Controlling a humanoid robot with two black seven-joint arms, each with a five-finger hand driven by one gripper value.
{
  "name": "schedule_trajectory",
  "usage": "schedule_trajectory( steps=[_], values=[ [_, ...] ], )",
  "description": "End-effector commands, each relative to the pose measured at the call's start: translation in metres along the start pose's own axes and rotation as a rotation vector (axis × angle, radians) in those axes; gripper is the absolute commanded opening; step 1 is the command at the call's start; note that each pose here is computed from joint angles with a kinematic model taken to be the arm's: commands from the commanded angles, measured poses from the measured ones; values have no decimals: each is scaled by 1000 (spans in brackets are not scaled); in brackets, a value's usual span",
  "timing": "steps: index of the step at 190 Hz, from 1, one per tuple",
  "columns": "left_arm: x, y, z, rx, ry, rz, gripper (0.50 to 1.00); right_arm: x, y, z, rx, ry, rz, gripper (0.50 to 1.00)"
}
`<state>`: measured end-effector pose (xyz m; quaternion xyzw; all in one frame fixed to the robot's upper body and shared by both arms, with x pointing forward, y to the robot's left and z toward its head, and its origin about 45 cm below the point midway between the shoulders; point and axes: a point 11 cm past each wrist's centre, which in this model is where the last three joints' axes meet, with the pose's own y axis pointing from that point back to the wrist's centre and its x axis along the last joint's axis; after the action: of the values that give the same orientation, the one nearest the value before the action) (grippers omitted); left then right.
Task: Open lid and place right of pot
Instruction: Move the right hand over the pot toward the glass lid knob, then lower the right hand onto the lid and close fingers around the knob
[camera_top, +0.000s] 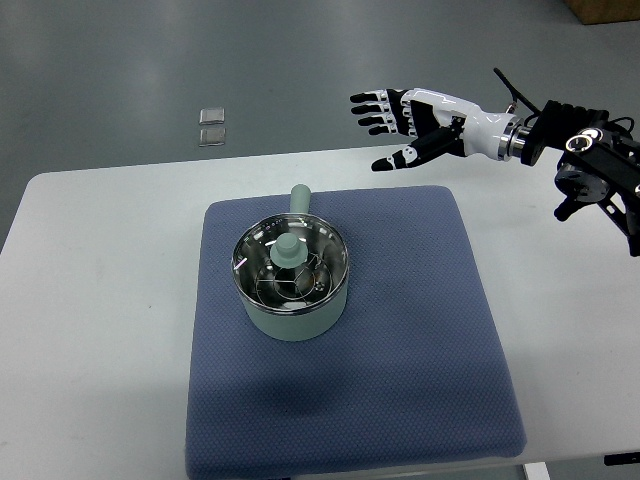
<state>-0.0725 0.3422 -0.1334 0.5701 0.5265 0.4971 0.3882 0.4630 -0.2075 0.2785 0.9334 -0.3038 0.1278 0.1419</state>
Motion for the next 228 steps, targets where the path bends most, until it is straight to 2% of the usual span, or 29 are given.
schedule_trajectory(
  steps=[1,62,101,138,194,228],
  values=[
    [0,0,0,0,1,-1,1000,-9,-11,-20,-20,223,-95,932],
    [0,0,0,0,-1,-1,1000,-54,-36,-52,-111,682,-380,932],
    [0,0,0,0,1,0,1000,-95,-68,-69,-127,858,-540,932],
    [0,0,0,0,0,0,1000,-109,-84,-85,-105,921,-566,930],
    [0,0,0,0,0,0,1000,-111,-89,-79,-139,956,-578,926],
    [0,0,0,1,0,0,1000,-117,-95,-77,-110,956,-559,919]
  ],
)
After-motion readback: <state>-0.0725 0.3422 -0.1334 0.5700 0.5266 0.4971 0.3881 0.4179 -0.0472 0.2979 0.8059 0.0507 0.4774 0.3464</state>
